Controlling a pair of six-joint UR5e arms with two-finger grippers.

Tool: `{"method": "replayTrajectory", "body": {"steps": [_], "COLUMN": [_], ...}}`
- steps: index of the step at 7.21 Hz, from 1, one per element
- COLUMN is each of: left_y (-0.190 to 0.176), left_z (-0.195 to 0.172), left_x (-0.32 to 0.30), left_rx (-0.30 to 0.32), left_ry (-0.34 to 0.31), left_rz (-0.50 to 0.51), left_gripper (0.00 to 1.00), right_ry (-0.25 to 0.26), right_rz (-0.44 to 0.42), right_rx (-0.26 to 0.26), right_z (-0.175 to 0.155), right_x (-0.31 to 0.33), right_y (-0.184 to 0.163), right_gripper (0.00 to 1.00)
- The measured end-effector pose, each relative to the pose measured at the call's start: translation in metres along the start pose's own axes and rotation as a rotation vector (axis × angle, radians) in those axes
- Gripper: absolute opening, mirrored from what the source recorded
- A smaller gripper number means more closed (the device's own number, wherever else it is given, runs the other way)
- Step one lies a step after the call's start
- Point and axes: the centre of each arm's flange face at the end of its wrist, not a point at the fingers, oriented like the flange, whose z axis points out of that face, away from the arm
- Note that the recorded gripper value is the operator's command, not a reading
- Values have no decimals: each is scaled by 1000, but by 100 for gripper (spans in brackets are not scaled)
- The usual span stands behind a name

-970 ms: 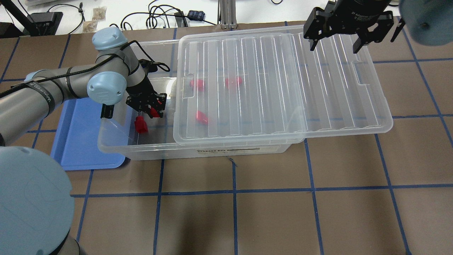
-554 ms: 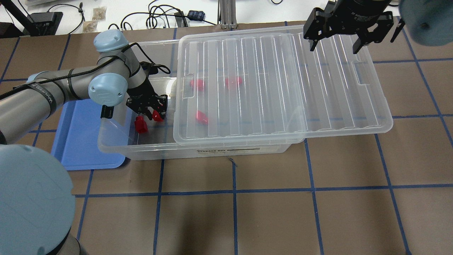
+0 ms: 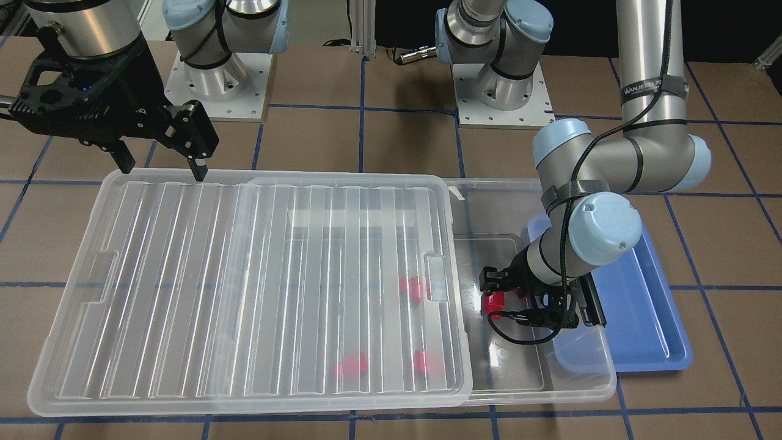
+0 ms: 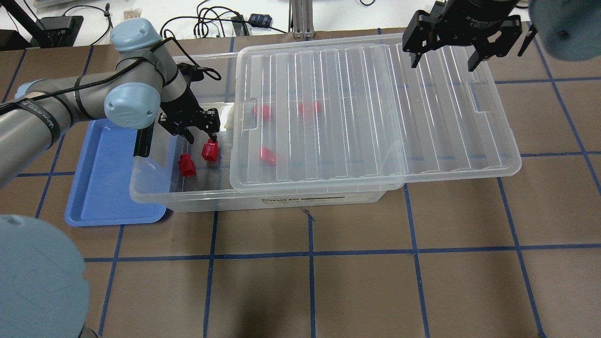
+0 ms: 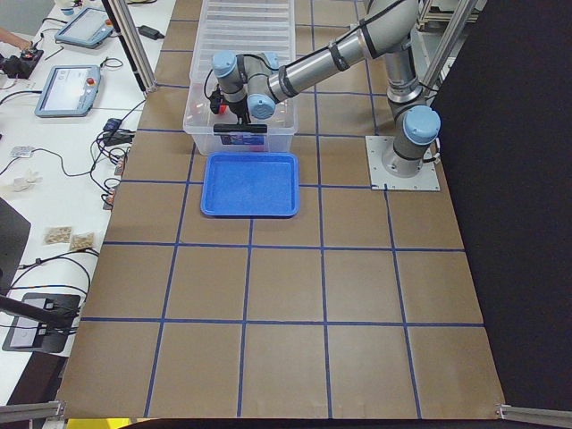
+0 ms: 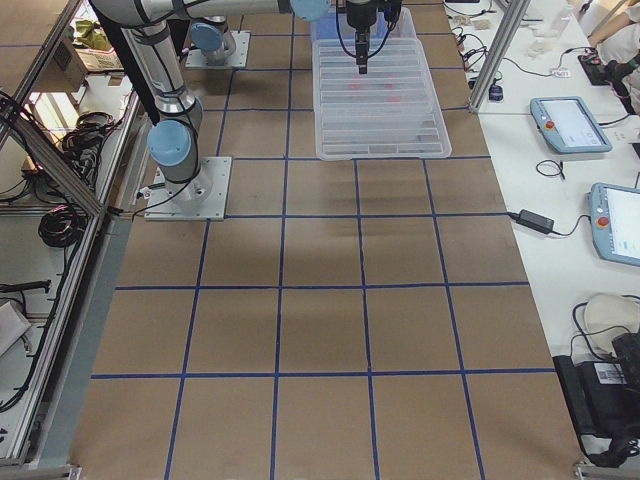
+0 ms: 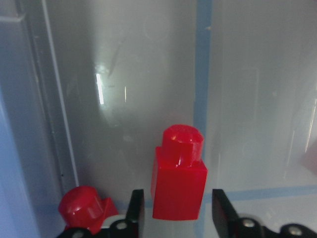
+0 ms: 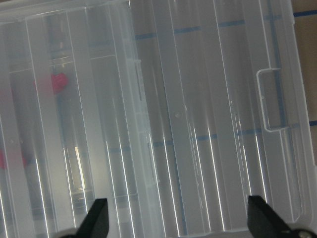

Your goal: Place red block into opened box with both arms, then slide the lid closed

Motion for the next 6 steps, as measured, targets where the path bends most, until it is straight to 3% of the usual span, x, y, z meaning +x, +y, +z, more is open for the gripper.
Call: {"method": "replayTrajectory", "body": {"steps": [4, 6], "left_y": [5, 30], "left_z": [-147, -201], "left_x": [1, -1], "left_rx": [34, 40], "left_ry": [-18, -60], "left_rz": [-10, -15], "left_gripper": [100, 100], "right_ry": [1, 4], "right_rz": [0, -17], "right_rx": [-2, -2], "right_z": [1, 2], "right_x": [0, 6], "right_y": [0, -3], "right_gripper": [100, 100]}}
